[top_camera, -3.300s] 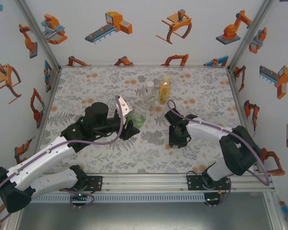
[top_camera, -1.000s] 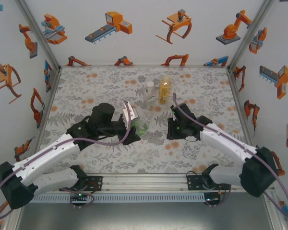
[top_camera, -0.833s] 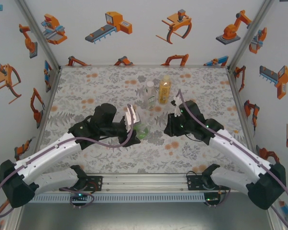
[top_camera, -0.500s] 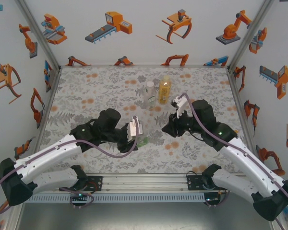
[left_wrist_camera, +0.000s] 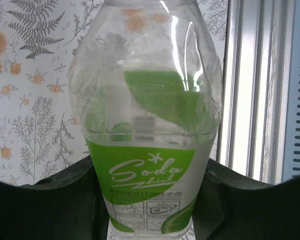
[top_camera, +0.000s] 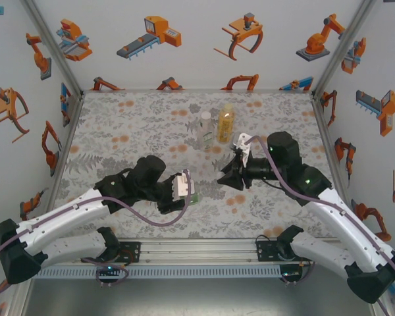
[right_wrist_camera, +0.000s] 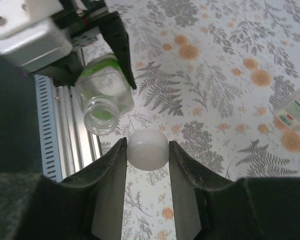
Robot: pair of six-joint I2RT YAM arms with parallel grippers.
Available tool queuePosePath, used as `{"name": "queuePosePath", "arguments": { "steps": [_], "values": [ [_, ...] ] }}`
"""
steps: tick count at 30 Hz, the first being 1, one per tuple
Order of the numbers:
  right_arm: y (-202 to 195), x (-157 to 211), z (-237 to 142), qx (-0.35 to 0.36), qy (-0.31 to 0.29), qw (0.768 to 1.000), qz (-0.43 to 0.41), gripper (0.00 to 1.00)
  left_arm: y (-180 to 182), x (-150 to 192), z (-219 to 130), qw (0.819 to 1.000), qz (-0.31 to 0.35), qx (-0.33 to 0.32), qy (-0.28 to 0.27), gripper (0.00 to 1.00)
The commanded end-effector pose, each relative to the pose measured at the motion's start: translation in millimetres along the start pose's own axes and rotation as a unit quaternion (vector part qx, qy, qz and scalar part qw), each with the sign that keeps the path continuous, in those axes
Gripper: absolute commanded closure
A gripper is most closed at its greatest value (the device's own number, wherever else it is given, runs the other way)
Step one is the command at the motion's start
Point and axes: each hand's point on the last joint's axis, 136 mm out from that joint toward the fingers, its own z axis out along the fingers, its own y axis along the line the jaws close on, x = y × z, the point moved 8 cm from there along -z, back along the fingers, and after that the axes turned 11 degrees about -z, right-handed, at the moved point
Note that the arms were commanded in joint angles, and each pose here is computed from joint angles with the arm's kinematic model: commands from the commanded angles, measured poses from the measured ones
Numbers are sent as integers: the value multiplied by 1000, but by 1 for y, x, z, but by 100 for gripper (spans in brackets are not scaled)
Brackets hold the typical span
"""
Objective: Screw on the bottle caps
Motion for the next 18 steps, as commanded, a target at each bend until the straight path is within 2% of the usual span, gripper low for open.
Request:
{"name": "queuePosePath", "arguments": {
  "steps": [1,18],
  "values": [
    [7,-18,0,-44,-49,996,-56,100,-2,1,-1,1000,16,5,12,100],
    [16,-8,27,-106,-40,991,-70,100,2,-10,-5,1000,12,-6,-5,100]
  ]
}}
